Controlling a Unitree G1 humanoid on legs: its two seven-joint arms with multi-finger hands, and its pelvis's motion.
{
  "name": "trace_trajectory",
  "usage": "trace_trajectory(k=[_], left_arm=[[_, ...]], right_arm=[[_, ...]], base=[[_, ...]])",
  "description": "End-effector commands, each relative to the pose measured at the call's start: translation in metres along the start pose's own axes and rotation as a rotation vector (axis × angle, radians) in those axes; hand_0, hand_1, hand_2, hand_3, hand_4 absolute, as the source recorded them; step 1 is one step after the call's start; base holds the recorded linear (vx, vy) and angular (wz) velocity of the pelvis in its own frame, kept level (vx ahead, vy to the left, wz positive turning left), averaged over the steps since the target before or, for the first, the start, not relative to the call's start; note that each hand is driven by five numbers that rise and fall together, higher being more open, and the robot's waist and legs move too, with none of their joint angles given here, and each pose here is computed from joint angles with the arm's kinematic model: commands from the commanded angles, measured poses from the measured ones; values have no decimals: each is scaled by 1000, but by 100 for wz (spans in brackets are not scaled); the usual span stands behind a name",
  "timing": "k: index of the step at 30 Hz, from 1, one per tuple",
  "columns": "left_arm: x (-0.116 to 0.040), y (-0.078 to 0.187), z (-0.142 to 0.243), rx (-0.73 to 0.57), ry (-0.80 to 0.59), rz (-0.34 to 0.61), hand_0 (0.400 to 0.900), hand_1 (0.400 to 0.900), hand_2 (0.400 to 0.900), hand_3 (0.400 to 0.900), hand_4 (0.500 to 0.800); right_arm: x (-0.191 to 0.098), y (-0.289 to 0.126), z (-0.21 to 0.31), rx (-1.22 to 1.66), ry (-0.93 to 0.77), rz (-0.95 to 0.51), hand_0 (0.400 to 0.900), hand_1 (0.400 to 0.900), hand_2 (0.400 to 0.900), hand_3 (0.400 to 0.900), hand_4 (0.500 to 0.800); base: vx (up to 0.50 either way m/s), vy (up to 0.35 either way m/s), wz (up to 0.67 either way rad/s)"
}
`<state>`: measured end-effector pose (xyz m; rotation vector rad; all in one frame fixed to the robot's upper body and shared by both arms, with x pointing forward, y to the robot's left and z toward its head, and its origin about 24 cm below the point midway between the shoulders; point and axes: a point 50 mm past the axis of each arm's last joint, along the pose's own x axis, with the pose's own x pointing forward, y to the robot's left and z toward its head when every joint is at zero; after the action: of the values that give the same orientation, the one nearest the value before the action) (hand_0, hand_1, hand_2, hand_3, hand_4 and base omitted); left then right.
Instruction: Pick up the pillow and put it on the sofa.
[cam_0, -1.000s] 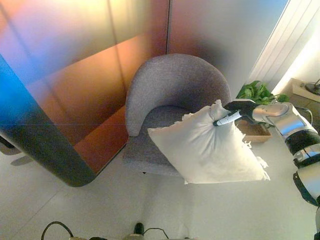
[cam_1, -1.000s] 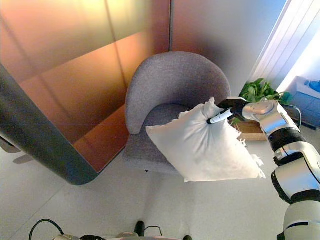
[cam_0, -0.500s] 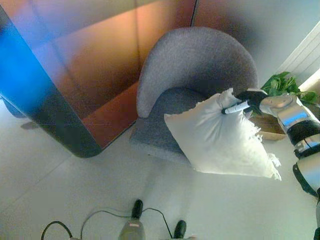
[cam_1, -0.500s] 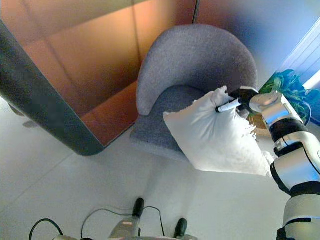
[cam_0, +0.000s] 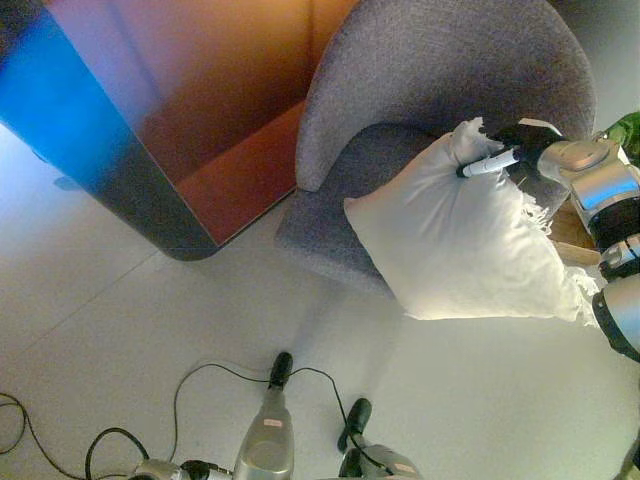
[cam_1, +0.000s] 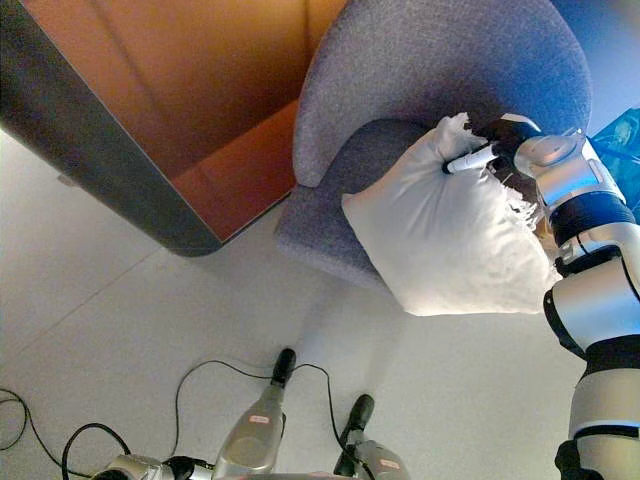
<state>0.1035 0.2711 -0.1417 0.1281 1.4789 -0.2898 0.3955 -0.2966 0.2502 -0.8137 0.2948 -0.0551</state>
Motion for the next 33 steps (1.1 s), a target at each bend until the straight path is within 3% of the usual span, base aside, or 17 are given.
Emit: trace_trajectory(k=[1,2,3,15,33], left_arm=[[-6,10,-21,8,78,-16,900,900,900,900,800],[-6,10,-21,8,76,-18,900,900,900,900,800],[-6,11,-22,8,73,-22,900,900,900,900,800],[-9,15,-30,33,68,-48,900,900,900,900,800],[-11,17,-32,16,40,-57,900,900,900,900,800]], right_arm=[[-48,-91,62,-44,-199,-374,400,400,400,400,500],[-49,-94,60,-47,-184,-411,604,604,604,604,622],[-50,-97,57,-46,-167,-438,900,900,900,900,800],[-54,-109,38,-56,-64,-467,900,900,900,900,800],[-51,-104,25,-16,-122,-417,900,900,900,900,800]], base=[[-5,19,6],[-6,23,5],[-5,20,3],[0,0,-3],[-14,-5,-7]])
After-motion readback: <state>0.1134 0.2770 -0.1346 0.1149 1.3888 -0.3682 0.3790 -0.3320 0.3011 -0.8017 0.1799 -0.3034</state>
